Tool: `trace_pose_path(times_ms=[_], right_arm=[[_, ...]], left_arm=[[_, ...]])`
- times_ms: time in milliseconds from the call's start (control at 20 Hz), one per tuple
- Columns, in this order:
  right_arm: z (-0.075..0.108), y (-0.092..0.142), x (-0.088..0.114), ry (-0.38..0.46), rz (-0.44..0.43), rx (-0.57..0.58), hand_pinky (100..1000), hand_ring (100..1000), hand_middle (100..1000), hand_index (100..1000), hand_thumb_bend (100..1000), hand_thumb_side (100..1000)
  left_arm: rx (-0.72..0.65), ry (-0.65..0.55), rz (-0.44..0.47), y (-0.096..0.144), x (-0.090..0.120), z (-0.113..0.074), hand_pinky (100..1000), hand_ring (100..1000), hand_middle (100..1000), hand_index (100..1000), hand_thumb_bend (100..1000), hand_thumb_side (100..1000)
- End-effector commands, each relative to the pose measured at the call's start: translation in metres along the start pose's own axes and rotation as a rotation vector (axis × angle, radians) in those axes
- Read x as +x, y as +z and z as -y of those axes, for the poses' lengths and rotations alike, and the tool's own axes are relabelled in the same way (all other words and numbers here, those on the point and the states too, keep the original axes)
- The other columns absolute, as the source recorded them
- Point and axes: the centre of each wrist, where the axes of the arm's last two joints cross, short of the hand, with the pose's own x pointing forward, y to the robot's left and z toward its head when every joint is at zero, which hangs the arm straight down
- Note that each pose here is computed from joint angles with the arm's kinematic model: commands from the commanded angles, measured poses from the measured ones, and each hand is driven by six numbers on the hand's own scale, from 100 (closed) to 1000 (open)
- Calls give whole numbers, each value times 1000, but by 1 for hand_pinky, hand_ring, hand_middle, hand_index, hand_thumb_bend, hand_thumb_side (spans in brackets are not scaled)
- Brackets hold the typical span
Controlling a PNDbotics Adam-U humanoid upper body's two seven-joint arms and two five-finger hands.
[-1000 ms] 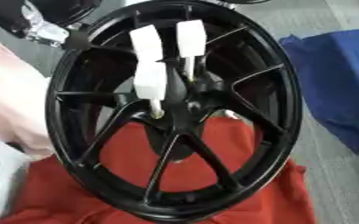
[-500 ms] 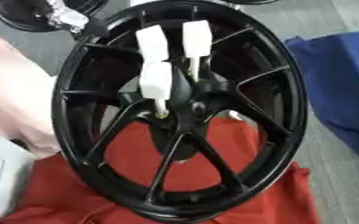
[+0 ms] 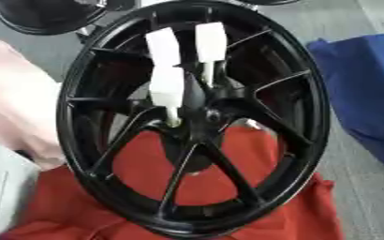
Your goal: Pull the pin out of the wheel hub.
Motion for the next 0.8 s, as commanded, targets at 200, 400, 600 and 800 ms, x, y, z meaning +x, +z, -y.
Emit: trace_pose_path(times_ms=[200, 400, 600, 800], right_arm=[[5, -4, 6, 30, 0, 13, 835, 522, 505, 744, 100, 569], [4, -3, 5, 31, -7, 12, 836, 522, 505, 744, 100, 571], [4, -4, 4, 28, -11, 12, 836, 522, 505, 744, 100, 574], [3, -3, 3, 27, -16, 9, 836, 522, 505, 744, 100, 576]], left_arm=[[25, -51, -92, 6, 9, -4, 808, 768, 718, 841, 551, 581], [-18, -86, -138, -2, 6, 2, 816, 778, 732, 845, 567, 584], [-76, -100, -153, -16, 6, 8, 817, 778, 732, 842, 566, 577], [-133, -110, -163, -27, 5, 15, 811, 769, 715, 834, 562, 549]])
